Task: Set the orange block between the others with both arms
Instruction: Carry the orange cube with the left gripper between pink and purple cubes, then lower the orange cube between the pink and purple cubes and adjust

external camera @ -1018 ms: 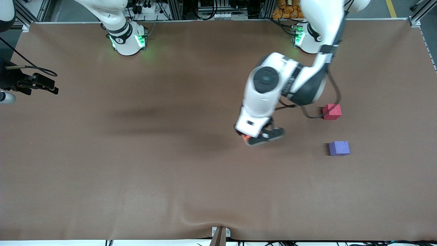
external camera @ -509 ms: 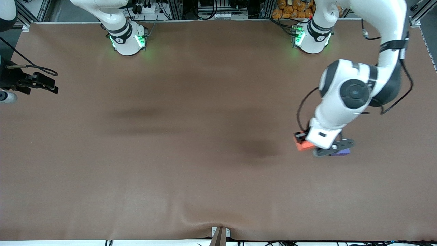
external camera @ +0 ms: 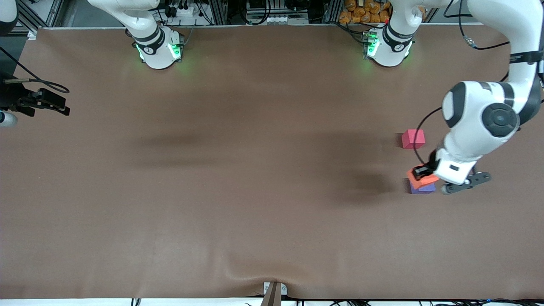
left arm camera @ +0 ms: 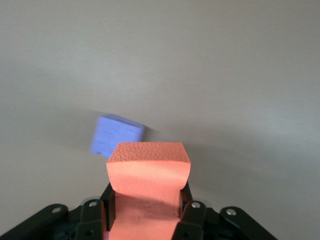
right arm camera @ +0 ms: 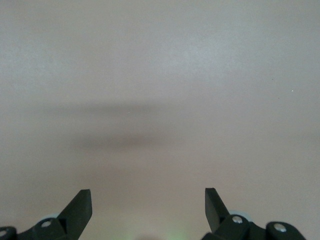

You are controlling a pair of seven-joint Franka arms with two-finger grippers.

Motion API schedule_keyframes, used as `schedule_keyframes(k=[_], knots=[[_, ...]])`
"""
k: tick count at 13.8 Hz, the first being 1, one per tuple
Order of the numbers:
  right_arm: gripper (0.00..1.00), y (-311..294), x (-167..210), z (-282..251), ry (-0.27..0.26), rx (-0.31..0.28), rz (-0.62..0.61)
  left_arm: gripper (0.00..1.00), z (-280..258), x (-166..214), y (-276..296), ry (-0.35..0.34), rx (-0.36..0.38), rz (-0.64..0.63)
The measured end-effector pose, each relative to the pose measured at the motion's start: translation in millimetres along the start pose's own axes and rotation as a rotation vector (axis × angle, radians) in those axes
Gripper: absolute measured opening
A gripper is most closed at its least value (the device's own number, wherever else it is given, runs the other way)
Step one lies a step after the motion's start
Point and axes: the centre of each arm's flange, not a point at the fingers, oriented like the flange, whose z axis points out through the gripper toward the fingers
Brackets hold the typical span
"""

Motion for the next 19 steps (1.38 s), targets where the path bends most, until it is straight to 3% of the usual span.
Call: schedule_keyframes(k=[3,6,11,19], knots=[[1.00,0.1,-0.4,-2.0,0.001,-0.001,0.001,0.50,36.9,-10.4,-43.6,0.007,-0.004,0.004],[1.00,0.6,-0.5,-3.3,0.002,-0.001,0.002,0.50,70.0,-39.5,-46.2,0.007,-0.013,0.074],[1.00,-0.6,-0.1,-16.4,0.027,-0.029,-0.005,0.50,62.6,-61.8,-52.1,0.007,-0.017,0.140],[1.00,-2.3,0.2,-19.3,0.033,-0.036,-0.009,0.50,79.9,-67.3,-83.7,-0.033,-0.007,0.202]])
